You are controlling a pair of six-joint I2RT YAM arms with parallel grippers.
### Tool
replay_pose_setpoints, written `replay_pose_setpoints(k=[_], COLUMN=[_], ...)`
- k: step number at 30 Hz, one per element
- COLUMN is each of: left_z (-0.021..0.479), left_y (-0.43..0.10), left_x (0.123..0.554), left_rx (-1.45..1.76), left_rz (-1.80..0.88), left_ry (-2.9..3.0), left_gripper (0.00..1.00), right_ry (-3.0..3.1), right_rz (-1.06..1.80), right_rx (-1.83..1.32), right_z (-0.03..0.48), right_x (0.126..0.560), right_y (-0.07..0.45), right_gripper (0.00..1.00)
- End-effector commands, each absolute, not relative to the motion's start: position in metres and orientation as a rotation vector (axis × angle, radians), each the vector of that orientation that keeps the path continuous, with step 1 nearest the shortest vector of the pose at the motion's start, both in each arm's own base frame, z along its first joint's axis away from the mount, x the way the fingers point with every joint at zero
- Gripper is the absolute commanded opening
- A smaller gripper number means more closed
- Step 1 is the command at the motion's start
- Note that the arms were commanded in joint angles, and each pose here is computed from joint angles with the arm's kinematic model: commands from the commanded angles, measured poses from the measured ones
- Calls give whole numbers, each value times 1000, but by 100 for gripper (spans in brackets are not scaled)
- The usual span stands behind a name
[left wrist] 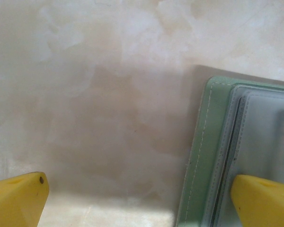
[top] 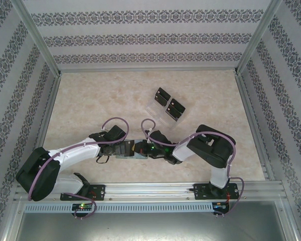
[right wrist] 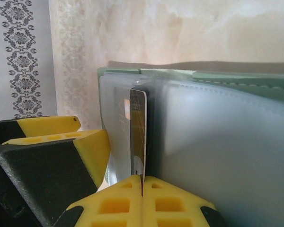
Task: Put the credit cards into the card holder
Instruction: Insert the credit card into the card slot.
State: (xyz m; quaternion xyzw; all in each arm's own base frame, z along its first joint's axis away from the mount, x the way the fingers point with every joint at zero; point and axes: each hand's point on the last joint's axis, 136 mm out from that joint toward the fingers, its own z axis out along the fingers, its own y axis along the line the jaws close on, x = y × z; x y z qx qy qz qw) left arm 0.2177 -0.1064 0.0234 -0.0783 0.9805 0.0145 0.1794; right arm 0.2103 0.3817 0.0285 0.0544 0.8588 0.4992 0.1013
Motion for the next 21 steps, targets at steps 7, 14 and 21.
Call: replay_pose_setpoints(k=[7,14,21], left_z=[20,46,62], left_y=[-94,-104,-134], left_x=[204,216,232], left_rx=[-207,-191,-146], left_rz=[129,65,-81], left_ry=[2810,2769,2757], left_gripper=[100,100,100], right_ry=[2614,2626,2677], right_rz=[1362,1217,1169], right_rx=[39,33,69], right_z=[40,47,25], right_x=[195,197,197], right_y=[371,342,335], right_gripper=[52,49,0])
